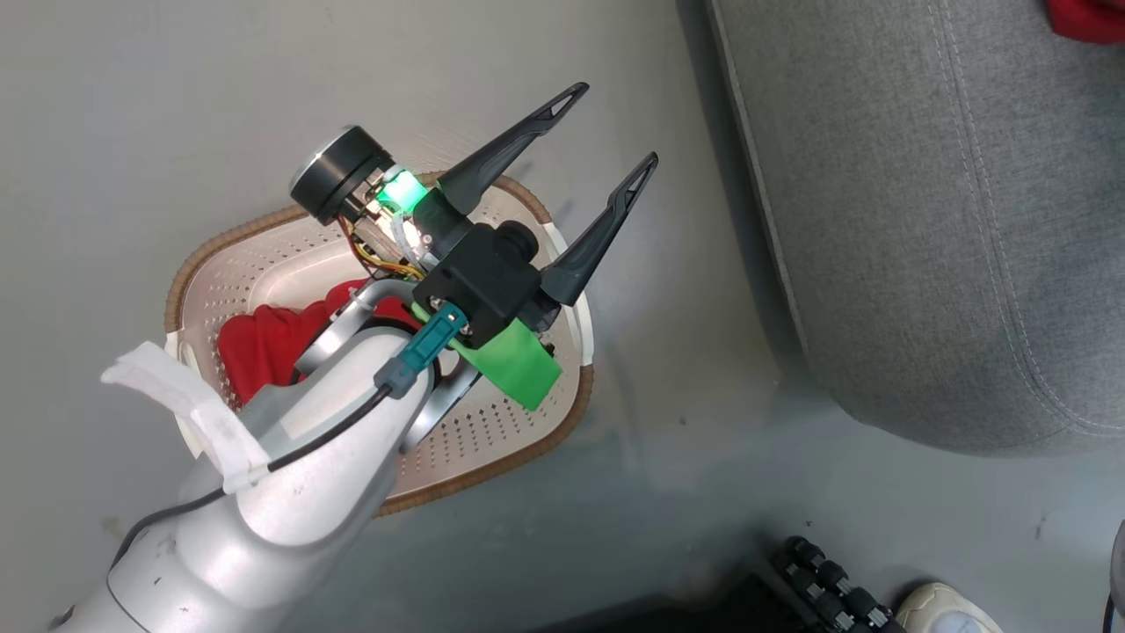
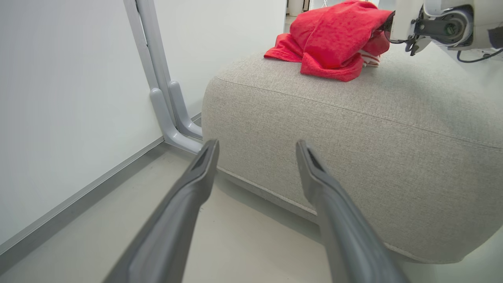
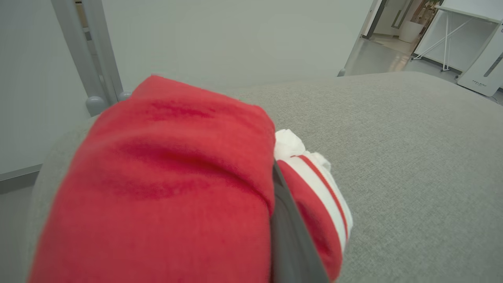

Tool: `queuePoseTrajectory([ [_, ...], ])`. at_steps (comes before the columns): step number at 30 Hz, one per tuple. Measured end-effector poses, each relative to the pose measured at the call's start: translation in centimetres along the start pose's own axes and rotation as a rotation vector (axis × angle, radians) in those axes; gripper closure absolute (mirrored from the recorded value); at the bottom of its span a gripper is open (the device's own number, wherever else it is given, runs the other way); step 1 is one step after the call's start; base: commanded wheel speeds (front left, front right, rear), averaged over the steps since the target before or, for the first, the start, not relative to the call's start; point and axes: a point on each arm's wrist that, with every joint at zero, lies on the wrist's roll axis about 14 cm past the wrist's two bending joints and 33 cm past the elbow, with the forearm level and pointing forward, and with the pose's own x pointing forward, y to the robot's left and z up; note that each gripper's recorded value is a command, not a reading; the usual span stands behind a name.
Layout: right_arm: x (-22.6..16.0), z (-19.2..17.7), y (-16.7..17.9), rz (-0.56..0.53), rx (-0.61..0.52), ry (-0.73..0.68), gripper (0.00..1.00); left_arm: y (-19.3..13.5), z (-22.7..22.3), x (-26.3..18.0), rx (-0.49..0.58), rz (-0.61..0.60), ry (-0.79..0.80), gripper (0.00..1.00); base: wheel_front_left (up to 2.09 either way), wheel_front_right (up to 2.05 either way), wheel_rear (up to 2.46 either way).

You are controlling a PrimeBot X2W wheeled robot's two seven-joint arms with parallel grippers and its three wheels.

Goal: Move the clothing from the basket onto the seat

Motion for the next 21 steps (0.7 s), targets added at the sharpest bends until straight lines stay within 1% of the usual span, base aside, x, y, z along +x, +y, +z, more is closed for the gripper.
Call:
queuePoseTrajectory([
  [2, -0.4, -0.3, -0.1, -0.005, 0.009, 0.012, 1.00, -0.1, 0.2, 0.0, 0.002, -0.002, -0.002, 0.00, 0.00, 0.00, 0.00],
  [3, -0.5, -0.2, -0.2, -0.008, 0.017, 0.008, 0.24, -0.2, 0.3, 0.0, 0.002, -0.002, -0.003, 0.00, 0.00, 0.00, 0.00],
  [4, -0.7, 0.0, -0.2, -0.009, 0.020, 0.005, 0.00, -0.2, 0.5, 0.1, 0.004, -0.003, -0.005, 0.00, 0.00, 0.00, 0.00],
  [10, -2.8, 0.6, -0.4, 0.006, 0.018, -0.004, 0.00, -0.6, 2.0, -0.1, 0.010, 0.008, -0.028, 0.00, 0.00, 0.00, 0.00],
  [15, -5.6, 0.9, -0.9, 0.025, 0.007, 0.004, 0.00, -1.4, 3.7, -0.5, 0.012, 0.020, -0.046, 0.00, 0.00, 0.00, 0.00],
  [21, -8.8, 2.2, -1.5, 0.053, 0.005, -0.018, 0.00, -2.4, 5.9, -1.3, 0.012, 0.051, -0.070, 0.00, 0.00, 0.00, 0.00],
])
